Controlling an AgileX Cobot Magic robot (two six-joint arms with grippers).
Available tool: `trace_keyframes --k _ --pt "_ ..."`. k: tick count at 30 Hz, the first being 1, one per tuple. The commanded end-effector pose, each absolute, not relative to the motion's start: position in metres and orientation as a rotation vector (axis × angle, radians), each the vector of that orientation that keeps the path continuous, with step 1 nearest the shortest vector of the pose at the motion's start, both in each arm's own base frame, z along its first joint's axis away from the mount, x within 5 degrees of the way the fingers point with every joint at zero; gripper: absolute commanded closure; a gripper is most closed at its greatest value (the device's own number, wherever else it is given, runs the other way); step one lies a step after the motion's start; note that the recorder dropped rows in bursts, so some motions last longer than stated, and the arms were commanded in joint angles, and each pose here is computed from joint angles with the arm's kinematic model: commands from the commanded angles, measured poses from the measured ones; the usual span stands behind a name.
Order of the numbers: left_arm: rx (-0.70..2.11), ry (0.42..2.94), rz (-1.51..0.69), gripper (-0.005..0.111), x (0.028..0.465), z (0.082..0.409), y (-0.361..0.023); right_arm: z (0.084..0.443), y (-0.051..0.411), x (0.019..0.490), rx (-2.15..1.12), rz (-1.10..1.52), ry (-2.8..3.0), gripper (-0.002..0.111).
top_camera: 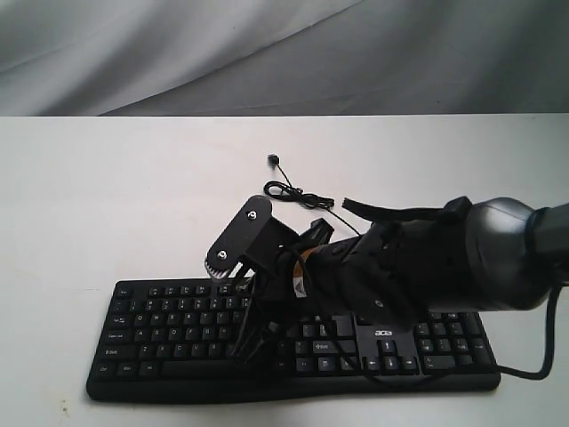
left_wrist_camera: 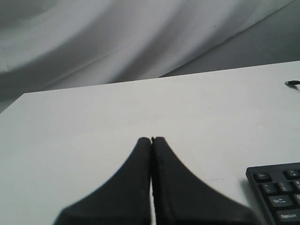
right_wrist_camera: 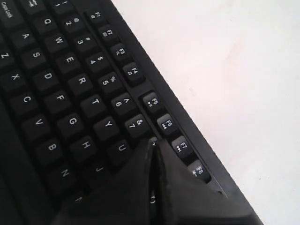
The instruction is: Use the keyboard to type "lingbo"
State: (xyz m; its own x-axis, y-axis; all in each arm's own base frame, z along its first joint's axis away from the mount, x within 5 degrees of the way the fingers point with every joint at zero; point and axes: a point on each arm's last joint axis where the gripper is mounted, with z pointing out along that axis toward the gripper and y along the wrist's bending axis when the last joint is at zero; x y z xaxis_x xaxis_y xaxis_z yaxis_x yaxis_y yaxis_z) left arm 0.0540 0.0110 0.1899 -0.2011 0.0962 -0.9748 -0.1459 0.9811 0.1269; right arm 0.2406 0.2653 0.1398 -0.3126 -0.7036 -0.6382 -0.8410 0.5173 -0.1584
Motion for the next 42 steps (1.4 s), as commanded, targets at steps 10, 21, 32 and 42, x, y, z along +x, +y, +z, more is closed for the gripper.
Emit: trace_keyframes --k 10,21,32,42 --pt "-0.034 1.75 0.208 0.107 0.054 0.189 0.01 0.144 0.284 0.206 -1.318 0.333 2.104 0.108" --pt "-0.034 1.75 0.208 0.107 0.054 0.189 0.01 0.132 0.286 0.203 -1.322 0.34 2.105 0.108" --pt "-0.034 1.75 0.208 0.107 0.054 0.189 0.01 0.126 0.288 0.204 -1.322 0.342 2.096 0.108" --pt "-0.034 1.75 0.208 0.107 0.054 0.189 0.01 0.111 0.288 0.207 -1.325 0.334 2.112 0.108"
